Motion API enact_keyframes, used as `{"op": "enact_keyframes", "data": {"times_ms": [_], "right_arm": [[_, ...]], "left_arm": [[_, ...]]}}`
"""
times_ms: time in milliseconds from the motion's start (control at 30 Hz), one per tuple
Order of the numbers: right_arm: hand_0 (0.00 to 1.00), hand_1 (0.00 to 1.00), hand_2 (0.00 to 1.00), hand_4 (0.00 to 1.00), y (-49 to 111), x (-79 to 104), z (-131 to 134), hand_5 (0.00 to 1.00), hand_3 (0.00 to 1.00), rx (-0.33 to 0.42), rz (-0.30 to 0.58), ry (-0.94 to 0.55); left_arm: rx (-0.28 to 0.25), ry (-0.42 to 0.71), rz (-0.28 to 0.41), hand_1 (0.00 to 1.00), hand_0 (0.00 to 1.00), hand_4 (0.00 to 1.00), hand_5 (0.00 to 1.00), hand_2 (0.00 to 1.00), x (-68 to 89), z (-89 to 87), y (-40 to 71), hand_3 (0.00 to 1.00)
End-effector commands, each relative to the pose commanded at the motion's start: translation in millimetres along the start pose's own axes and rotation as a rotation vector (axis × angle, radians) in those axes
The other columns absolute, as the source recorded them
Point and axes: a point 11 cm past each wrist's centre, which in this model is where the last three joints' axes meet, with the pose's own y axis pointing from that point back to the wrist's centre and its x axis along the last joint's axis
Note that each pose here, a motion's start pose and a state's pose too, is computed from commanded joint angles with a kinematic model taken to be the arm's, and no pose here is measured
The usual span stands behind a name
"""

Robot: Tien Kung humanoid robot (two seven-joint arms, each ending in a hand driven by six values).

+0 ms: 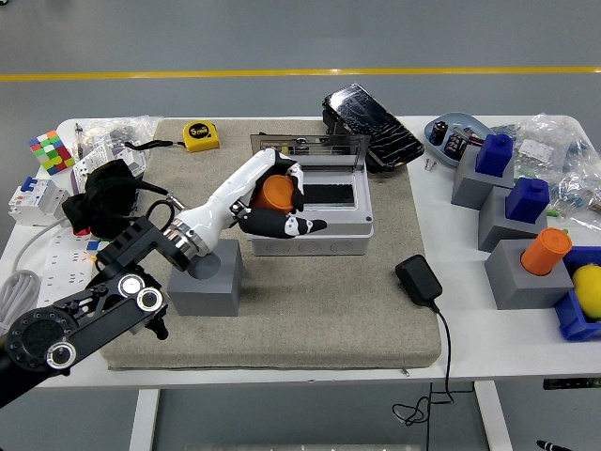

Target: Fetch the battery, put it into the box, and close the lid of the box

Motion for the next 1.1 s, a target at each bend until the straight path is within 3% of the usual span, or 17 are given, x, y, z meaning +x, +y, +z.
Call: {"op": "enact_keyframes", "data": {"times_ms": [167,333,500,533,567,700,733,900,933,1100], "right_arm": [[0.67,0.677,0.704,0.918,-0.2,-0.1,0,0.534,0.551,-0.004,0.002,0.003],[0.669,0.677,0.705,0.918,-0.4,-0.6,2,0.535,0.551,-0.01,0.002,0.011],[0.669,0.677,0.705,0.918,-0.4,-1.1,1,0.535,0.551,-0.01,0.002,0.023],[0.67,0.678,0.705,0.918,-0.4,-1.6,0,0.534,0.551,-0.009,0.001,0.026],[0.67,0.678,0.705,0.918,-0.4,-1.9,0,0.534,0.551,-0.009,0.001,0.028],[0.67,0.678,0.705,0.918,-0.3,-3.5,-1,0.534,0.551,-0.006,-0.002,0.035],[0.669,0.677,0.705,0.918,-0.3,-3.7,-2,0.535,0.551,-0.005,-0.002,0.037],[0.669,0.677,0.705,0.918,-0.1,-3.8,-1,0.535,0.551,-0.006,-0.003,0.048],[0.669,0.677,0.705,0.918,-0.1,-4.0,-1,0.534,0.551,-0.006,-0.003,0.05],[0.669,0.677,0.705,0.918,0.0,-4.7,-2,0.534,0.551,-0.004,-0.005,0.054]], "left_arm": [[0.004,-0.168,-0.073,0.028,0.044,0.998,0.002,0.131,-14.9,12.2,-29.2,0.175],[0.054,-0.266,-0.131,0.035,0.045,0.998,0.002,0.139,-26.7,11.2,-52.7,0.192],[0.1,-0.351,-0.137,0.035,0.045,0.998,0.002,0.139,-31.1,6.4,-72.5,0.192],[0.113,-0.366,-0.135,0.06,0.06,0.998,0.002,0.186,-31.9,4.8,-75.7,0.253],[0.122,-0.376,-0.133,0.06,0.06,0.998,0.002,0.186,-32.8,3.7,-78.5,0.253],[0.143,-0.442,-0.13,0.06,0.06,0.998,0.002,0.186,-34.9,0.8,-86.7,0.253],[0.145,-0.454,-0.127,0.113,0.134,0.998,0.042,0.218,-33.4,-0.1,-87.4,0.296],[0.15,-0.528,-0.119,0.113,0.134,0.998,0.042,0.218,-27.2,-2.7,-89.9,0.296],[0.15,-0.544,-0.116,0.276,0.199,0.998,0.15,0.355,-25.9,-4.2,-90.0,0.429],[0.163,-0.587,-0.112,0.276,0.199,0.998,0.15,0.355,-25.0,-11.9,-88.0,0.429]]}}
